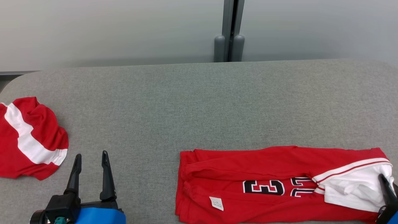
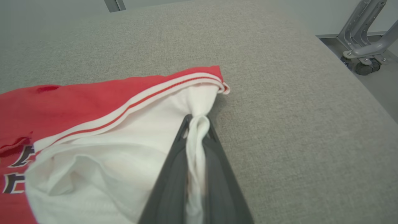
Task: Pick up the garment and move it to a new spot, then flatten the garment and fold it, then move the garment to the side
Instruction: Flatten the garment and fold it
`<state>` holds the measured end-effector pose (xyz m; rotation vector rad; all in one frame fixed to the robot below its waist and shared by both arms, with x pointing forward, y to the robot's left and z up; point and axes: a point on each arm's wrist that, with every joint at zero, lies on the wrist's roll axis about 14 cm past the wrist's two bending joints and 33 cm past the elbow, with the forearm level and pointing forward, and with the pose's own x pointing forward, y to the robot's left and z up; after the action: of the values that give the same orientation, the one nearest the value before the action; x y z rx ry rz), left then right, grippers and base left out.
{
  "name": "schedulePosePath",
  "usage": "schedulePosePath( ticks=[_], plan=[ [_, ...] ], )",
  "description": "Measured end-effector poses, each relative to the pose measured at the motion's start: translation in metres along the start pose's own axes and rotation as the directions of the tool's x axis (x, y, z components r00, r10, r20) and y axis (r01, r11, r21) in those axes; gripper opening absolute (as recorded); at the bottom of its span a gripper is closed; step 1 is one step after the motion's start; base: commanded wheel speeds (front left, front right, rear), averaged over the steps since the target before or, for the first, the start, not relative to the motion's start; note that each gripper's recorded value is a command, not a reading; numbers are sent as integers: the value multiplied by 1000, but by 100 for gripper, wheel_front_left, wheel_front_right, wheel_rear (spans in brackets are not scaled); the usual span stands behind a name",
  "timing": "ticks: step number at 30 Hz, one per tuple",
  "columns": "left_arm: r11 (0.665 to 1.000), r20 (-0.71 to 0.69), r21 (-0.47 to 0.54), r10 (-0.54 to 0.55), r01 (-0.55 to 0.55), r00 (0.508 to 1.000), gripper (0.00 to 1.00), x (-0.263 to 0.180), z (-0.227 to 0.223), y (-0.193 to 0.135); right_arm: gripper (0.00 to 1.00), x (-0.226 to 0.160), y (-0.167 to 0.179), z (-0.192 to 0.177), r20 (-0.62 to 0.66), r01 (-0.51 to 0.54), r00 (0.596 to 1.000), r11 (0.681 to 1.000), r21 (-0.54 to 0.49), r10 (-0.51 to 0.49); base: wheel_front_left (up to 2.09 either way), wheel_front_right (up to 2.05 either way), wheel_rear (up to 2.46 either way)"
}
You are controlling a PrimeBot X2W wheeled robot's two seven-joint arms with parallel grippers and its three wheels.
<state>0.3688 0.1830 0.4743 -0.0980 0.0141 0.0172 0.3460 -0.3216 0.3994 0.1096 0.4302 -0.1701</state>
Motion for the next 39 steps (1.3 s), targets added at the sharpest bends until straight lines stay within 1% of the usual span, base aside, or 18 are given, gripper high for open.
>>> schedulePosePath(
  ticks=[3, 6, 8, 9, 10, 12, 15, 18, 21, 24, 31, 35, 39],
  plan=[
    [1000, 3, -1, -4, 4, 1000, 100, 0, 1, -1, 0, -1, 3, 5, 16, -10, 1000, 1000, -1, 10, 0, 0, 0],
    [1000, 3, -1, -6, 6, 1000, 100, -1, 1, -2, 0, -1, 18, 10, 41, -41, 998, 996, 78, 38, 0, 0, 0],
    [1000, 0, -2, -6, 6, 1000, 100, -3, 0, -2, 0, -3, 32, 12, 53, -76, 996, 991, 110, 71, 0, 0, 0],
    [1000, -3, -2, -5, 5, 1000, 100, -3, -1, -3, 0, -4, 39, 13, 57, -94, 995, 985, 146, 87, 0, 0, 0],
    [1000, -4, -2, -7, 7, 1000, 100, -4, -1, -3, 0, -6, 47, 14, 62, -116, 992, 980, 159, 107, 0, 0, 0],
    [1000, -5, -7, -9, 9, 1000, 100, -3, -1, -4, 0, -9, 60, 17, 76, -154, 987, 973, 174, 143, 0, 0, 0],
    [1000, -11, -9, -12, 12, 1000, 100, -3, -3, -6, 0, -16, 93, 27, 107, -248, 967, 952, 181, 232, 0, 0, 0],
    [1000, -16, -9, -12, 12, 1000, 100, -2, -5, -6, 0, -21, 119, 33, 128, -316, 947, 930, 190, 296, 0, 0, 0],
    [1000, -21, -10, -11, 11, 1000, 100, -2, -7, -7, 0, -26, 150, 38, 140, -389, 920, 899, 201, 366, 0, 0, 0],
    [1000, -23, -14, -12, 12, 1000, 100, -1, -8, -7, 0, -32, 186, 38, 135, -469, 883, 861, 195, 450, 0, 0, 0],
    [1000, -32, -17, -2, 2, 999, 100, 0, -10, -3, 0, -49, 267, 36, 116, -635, 772, 750, 185, 625, 0, 0, 0],
    [1000, -33, -18, -1, 0, 999, 100, 2, -11, -3, 0, -52, 301, 37, 123, -692, 720, 697, 187, 683, 0, 0, 0],
    [1000, -40, -21, 3, -4, 999, 100, 1, -13, -2, 0, -52, 328, 33, 105, -733, 678, 659, 165, 728, 0, 0, 0]
  ],
)
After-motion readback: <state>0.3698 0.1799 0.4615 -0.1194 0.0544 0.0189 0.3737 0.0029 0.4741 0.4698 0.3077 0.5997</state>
